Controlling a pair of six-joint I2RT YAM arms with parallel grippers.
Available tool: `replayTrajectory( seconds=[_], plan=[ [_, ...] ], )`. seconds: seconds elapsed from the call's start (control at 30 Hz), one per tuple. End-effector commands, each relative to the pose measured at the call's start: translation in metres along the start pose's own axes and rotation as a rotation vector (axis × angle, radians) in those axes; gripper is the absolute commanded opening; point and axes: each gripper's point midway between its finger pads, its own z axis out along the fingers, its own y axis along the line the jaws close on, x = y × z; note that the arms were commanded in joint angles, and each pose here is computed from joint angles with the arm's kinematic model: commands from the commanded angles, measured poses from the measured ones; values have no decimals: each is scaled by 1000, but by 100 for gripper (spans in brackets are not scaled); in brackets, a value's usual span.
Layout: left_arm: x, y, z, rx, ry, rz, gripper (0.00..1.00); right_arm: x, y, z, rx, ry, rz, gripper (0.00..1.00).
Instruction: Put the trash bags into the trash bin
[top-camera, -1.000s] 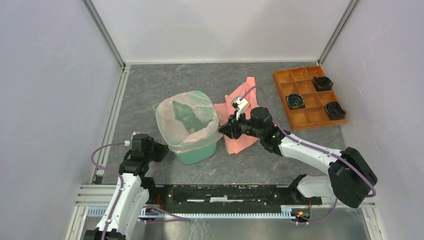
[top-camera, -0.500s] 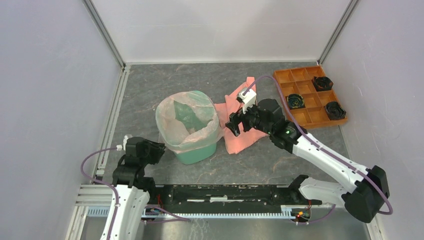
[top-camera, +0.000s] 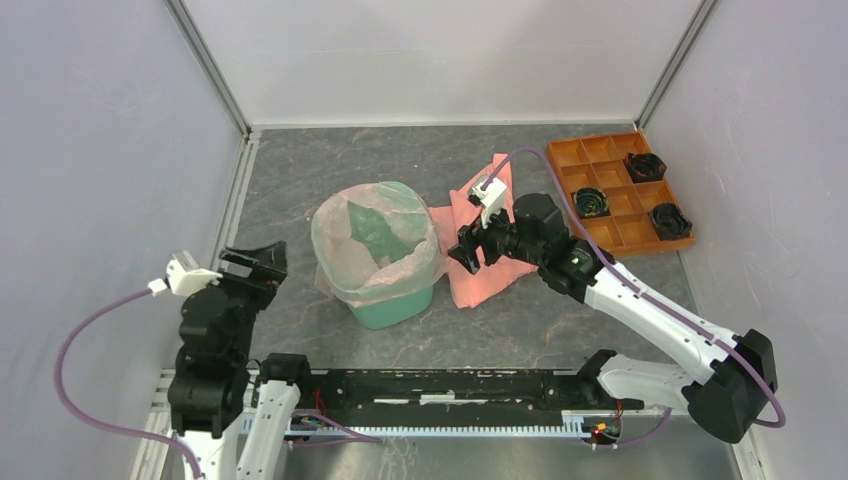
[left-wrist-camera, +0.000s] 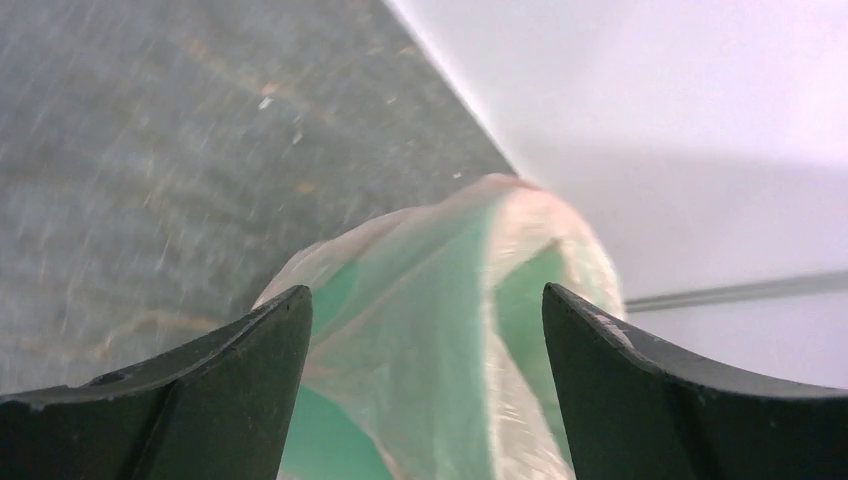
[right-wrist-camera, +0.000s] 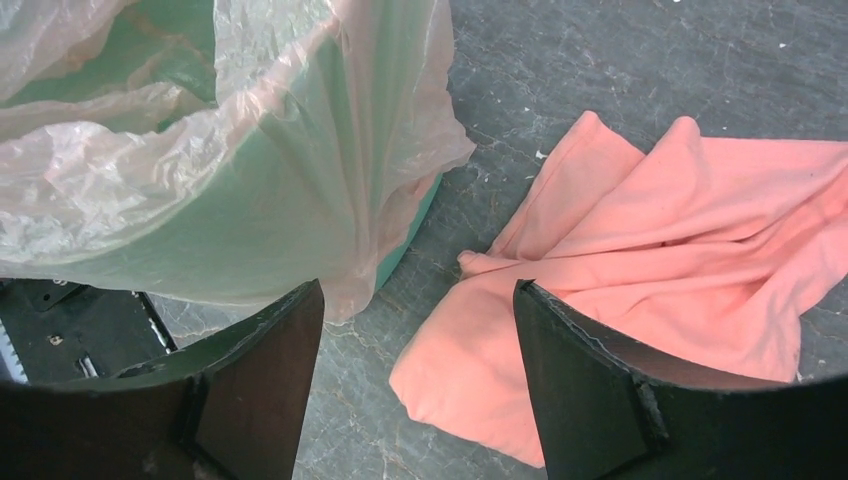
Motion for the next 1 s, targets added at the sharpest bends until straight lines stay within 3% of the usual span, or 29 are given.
replayTrajectory(
  seconds=[0.0,0.13,0.23,0.43,0.53,0.67,0.77,0.87,0.97],
  plan=[
    [-42,-84,-18,313,-98,274,91,-46,1,-7,10,-102,-36,77],
    [-29,-142,-13,510,73,547,91,-56,2,-10,10,-124,-23,78],
    [-15,-160,1,575,193,633,88,-74,14,-12,-46,-175,2,78],
    [30,-184,18,755,433,503,84,-136,29,-20,-85,-278,-13,80],
    [54,-172,30,753,542,449,83,-149,49,-2,-151,-241,-34,77],
    [74,-152,40,715,608,438,69,-159,83,30,-224,-199,-76,74],
    [83,-135,48,657,634,438,61,-159,85,61,-187,-152,-48,64],
    [88,-114,61,555,630,440,61,-153,69,91,-87,-60,-14,45],
    [94,-94,74,467,622,449,60,-136,53,116,1,43,-34,35]
  ],
)
